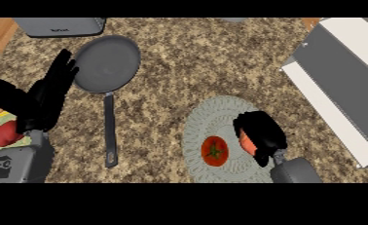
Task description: Pick the squash from the placemat and place it in the tiered shelf
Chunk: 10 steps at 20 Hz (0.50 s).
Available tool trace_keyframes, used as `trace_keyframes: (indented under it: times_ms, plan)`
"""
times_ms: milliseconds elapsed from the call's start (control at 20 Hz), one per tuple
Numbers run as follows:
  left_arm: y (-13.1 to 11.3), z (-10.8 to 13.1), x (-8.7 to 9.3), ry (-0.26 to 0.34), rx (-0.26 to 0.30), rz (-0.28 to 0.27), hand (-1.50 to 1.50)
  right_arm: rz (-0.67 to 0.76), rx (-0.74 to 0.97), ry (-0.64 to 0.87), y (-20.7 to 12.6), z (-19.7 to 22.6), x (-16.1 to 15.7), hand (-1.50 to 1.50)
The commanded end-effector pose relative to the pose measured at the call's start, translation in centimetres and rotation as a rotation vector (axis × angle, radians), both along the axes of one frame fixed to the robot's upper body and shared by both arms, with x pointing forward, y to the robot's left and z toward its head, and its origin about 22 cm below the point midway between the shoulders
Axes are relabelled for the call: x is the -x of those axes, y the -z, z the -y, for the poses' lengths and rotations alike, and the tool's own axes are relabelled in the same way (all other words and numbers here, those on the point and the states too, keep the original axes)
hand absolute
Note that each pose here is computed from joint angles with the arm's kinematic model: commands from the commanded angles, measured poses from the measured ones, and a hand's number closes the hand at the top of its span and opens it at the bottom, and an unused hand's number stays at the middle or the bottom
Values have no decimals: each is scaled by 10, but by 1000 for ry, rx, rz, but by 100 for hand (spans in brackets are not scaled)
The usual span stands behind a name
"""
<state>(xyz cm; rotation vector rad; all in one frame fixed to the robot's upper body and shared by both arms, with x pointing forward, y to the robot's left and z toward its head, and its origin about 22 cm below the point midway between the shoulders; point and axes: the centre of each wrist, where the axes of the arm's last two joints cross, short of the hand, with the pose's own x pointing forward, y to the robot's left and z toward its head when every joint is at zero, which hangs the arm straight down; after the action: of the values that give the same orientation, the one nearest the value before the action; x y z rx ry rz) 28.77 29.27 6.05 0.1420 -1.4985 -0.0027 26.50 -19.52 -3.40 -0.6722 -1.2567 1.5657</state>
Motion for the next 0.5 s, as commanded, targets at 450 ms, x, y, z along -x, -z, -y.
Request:
trace_keyframes:
  times_ms: [450]
  plan:
    - [4, -10, 5, -20, -3, 5, 0, 308, -696, 288, -123, -45, 100, 150]
